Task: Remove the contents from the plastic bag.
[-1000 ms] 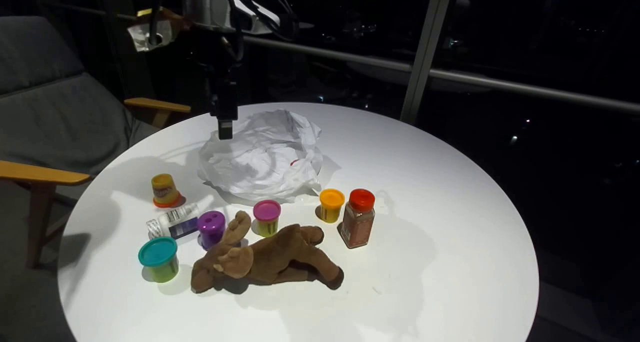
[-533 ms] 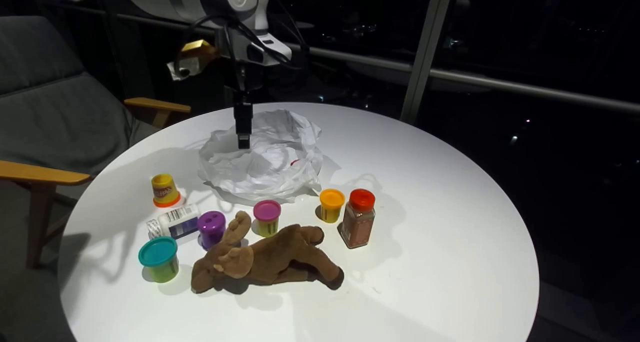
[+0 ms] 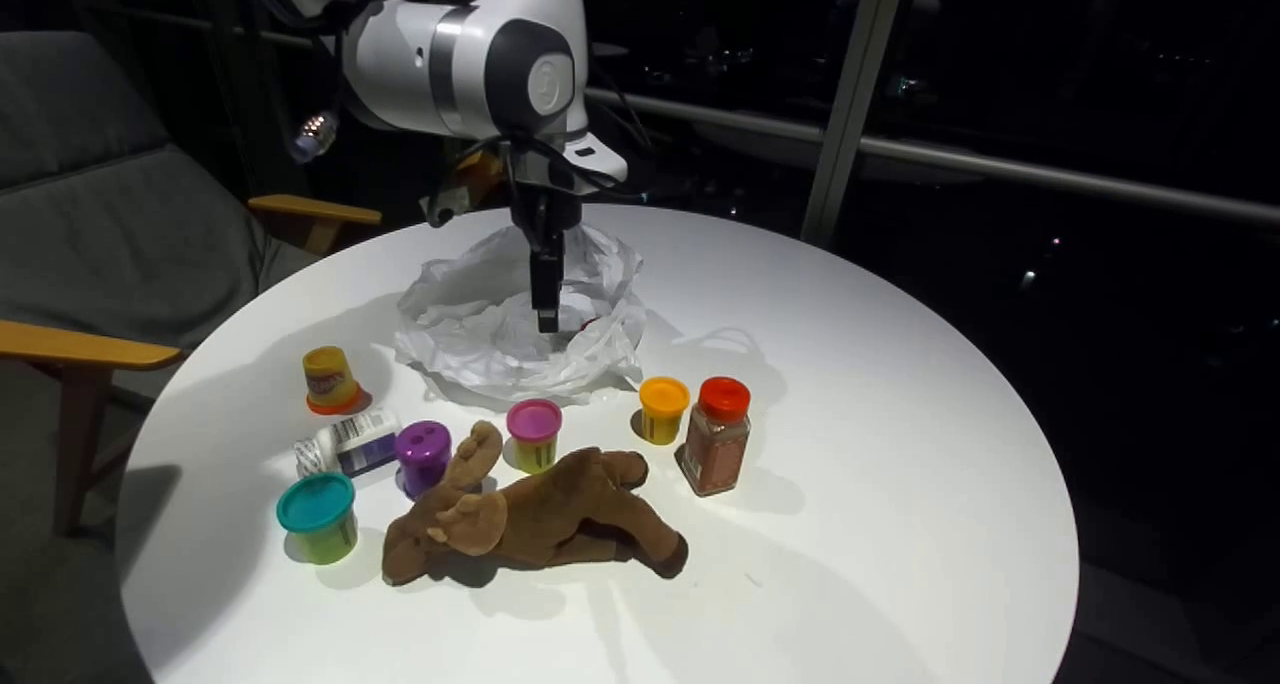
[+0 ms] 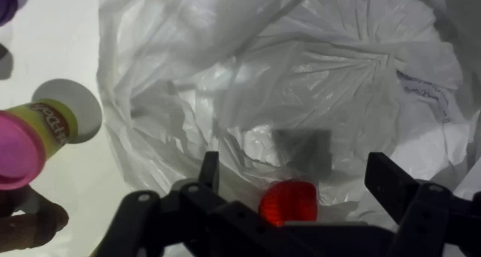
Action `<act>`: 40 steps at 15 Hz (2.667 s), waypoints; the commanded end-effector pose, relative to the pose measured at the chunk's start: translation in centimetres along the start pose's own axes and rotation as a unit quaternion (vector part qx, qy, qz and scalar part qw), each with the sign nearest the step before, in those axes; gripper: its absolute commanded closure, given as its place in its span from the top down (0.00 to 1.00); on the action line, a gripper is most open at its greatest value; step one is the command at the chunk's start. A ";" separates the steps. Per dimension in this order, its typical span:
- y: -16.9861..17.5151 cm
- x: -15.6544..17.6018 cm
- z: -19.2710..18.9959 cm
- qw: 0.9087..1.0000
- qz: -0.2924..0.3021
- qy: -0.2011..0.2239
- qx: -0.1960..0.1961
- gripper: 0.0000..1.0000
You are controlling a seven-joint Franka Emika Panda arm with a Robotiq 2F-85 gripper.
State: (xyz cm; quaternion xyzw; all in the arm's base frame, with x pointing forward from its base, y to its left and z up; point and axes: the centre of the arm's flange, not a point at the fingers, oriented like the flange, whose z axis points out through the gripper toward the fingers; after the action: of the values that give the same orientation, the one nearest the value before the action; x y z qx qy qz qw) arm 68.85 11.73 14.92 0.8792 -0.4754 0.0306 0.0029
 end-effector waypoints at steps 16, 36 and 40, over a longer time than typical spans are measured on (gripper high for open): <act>-3.3 7.0 3.5 0.995 0.092 0.040 -0.027 0.46; 5.9 4.1 -17.4 0.996 0.085 -0.009 0.026 0.26; 11.5 4.2 -14.3 0.996 0.079 -0.025 -0.025 0.26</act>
State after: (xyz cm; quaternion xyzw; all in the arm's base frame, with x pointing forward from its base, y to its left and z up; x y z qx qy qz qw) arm 67.73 4.57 30.65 0.8326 -0.5537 0.0141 0.0005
